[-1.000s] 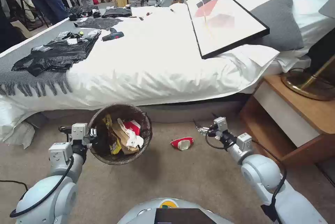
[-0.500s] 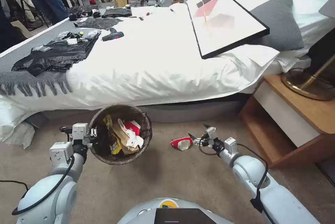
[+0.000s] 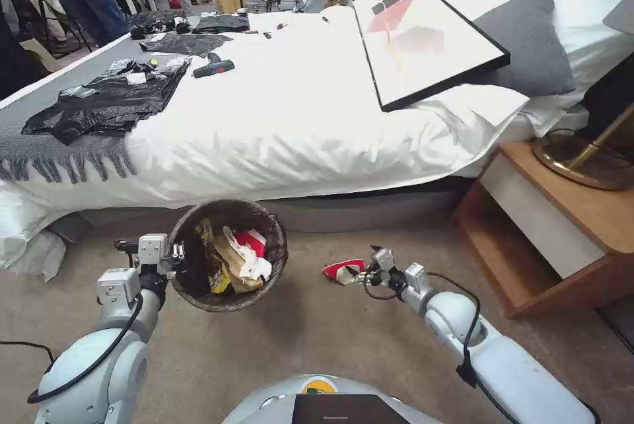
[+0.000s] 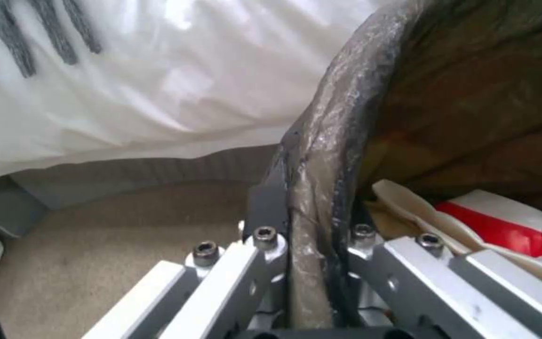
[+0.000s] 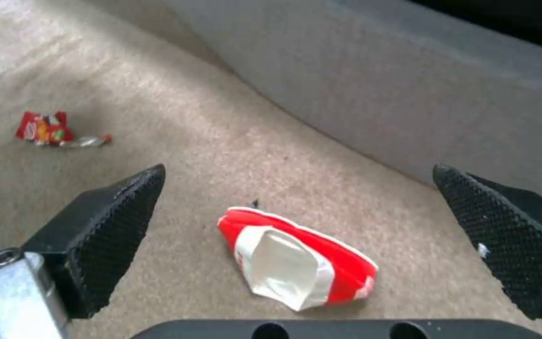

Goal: Pick up the trash bin, then pick up the garbage from the floor and place it into the trash bin.

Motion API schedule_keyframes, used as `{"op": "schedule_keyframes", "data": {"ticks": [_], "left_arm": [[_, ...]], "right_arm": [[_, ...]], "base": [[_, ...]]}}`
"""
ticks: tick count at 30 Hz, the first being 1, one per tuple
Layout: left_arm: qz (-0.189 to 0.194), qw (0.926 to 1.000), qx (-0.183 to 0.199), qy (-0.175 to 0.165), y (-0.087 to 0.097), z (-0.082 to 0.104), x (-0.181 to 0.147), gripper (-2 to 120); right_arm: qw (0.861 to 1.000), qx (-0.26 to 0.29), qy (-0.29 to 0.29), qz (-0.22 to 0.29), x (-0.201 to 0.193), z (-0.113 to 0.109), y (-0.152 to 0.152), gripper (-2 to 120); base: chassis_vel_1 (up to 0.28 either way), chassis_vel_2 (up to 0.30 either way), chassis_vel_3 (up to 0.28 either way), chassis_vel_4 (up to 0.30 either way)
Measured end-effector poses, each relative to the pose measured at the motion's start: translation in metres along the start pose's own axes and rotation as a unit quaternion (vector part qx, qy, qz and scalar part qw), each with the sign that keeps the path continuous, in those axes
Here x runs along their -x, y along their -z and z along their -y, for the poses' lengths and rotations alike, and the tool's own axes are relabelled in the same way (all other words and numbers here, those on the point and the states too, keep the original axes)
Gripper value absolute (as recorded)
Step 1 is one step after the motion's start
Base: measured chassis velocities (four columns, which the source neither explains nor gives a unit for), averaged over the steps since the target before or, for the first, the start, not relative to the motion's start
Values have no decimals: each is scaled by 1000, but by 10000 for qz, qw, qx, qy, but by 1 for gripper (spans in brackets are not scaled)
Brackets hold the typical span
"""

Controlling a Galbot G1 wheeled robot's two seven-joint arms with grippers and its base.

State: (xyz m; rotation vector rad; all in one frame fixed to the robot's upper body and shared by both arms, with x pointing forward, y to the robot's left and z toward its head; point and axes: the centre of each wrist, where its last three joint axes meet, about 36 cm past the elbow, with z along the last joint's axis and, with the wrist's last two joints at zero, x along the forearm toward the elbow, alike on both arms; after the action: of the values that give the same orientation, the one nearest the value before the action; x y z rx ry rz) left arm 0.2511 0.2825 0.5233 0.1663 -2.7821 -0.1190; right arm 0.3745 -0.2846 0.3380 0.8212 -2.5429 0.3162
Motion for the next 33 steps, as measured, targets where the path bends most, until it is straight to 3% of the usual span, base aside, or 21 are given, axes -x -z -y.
{"op": "schedule_keyframes", "data": {"ticks": [18, 33], "left_arm": [[-20, 10000, -10, 6, -2, 0, 2, 3], [-80, 10000, 0, -3, -6, 1, 6, 3]], "right_arm": [[9970, -311, 620, -335, 44, 53, -27, 100], [9946, -389, 769, -581, 68, 58, -54, 100]], "base": [[0, 0, 0, 0], [0, 0, 0, 0]]}}
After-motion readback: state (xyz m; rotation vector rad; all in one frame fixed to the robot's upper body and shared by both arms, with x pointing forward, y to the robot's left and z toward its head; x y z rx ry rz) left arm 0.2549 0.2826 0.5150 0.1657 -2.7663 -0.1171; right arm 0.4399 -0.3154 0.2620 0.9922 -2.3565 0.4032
